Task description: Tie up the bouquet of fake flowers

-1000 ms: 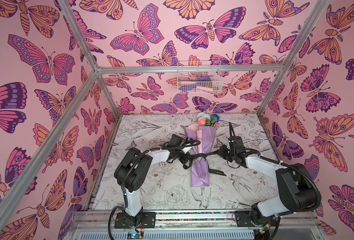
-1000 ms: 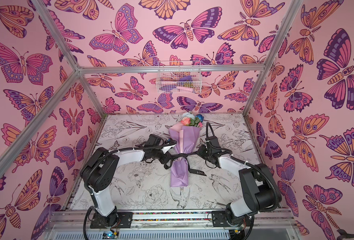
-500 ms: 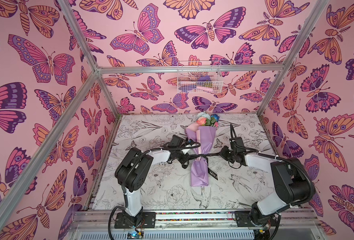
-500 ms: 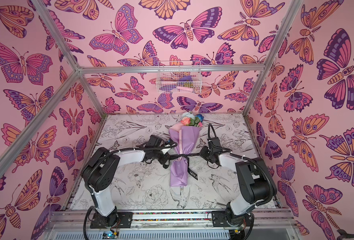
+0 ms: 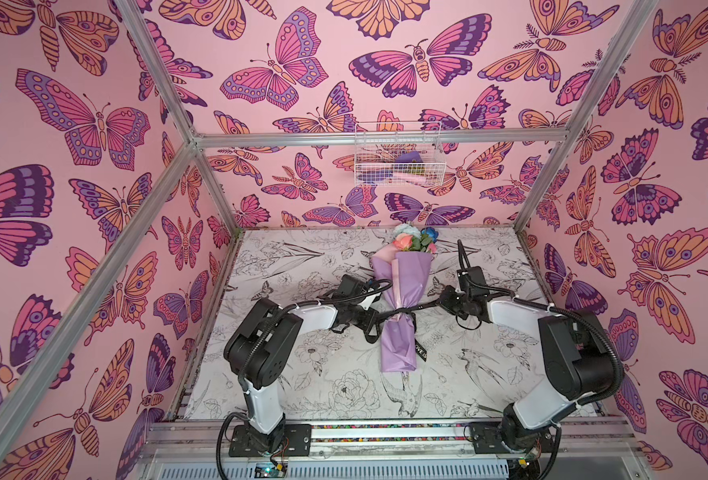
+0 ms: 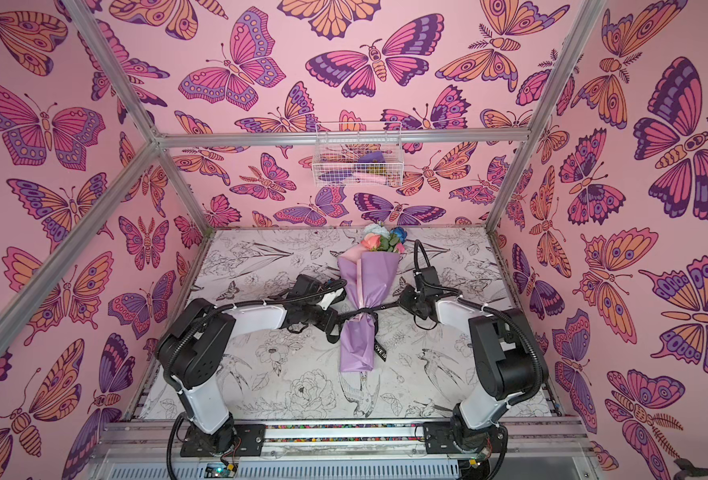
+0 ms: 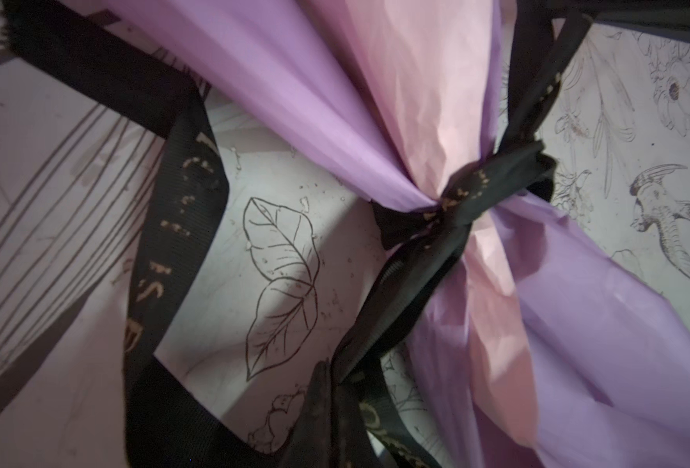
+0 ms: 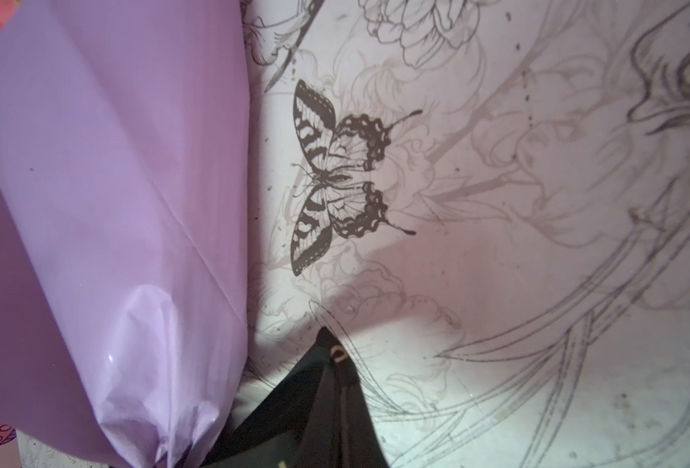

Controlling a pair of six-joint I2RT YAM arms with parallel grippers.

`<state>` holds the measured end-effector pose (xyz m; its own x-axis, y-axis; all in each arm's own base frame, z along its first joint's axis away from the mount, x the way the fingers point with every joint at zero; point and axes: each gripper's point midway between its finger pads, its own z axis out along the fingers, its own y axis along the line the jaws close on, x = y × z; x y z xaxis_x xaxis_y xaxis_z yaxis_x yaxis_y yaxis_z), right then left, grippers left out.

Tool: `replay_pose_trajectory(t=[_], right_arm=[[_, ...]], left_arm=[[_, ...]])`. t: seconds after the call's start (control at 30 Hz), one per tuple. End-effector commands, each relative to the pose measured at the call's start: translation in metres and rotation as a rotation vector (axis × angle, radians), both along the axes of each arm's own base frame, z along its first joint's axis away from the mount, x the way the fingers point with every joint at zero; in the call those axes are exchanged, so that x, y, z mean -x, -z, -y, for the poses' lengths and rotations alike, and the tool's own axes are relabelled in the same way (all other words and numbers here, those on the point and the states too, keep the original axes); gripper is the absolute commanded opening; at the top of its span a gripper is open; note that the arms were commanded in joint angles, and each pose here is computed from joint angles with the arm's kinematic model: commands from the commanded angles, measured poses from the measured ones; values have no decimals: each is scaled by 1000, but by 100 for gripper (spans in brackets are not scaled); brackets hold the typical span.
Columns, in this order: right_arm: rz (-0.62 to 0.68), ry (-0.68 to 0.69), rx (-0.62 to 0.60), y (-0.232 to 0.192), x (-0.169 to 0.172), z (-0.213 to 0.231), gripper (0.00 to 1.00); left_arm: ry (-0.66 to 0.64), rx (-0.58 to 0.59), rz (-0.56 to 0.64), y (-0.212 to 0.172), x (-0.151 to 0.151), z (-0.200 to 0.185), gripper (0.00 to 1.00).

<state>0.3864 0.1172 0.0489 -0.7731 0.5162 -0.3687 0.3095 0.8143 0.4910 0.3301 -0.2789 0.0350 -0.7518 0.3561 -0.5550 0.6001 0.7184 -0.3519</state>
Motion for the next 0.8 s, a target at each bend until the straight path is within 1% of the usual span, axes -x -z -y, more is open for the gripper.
replay_pose_trajectory(t=[0.0, 0.17, 0.4, 0.47, 0.77], right_arm=[[-20, 68, 119, 4, -7, 31, 0], [-21, 76, 170, 0, -13, 40, 0], [-48, 93, 195, 4, -22, 55, 0], [-65, 104, 196, 7, -23, 60, 0], [-49, 114, 185, 3, -28, 71, 0]], left_arm=[[-110, -34, -83, 10, 8, -23, 0], [-144, -45, -85, 16, 10, -29, 0], [-192, -67, -74, 22, 11, -38, 0], [-202, -80, -69, 24, 12, -42, 0], [-210, -103, -73, 30, 15, -48, 0]])
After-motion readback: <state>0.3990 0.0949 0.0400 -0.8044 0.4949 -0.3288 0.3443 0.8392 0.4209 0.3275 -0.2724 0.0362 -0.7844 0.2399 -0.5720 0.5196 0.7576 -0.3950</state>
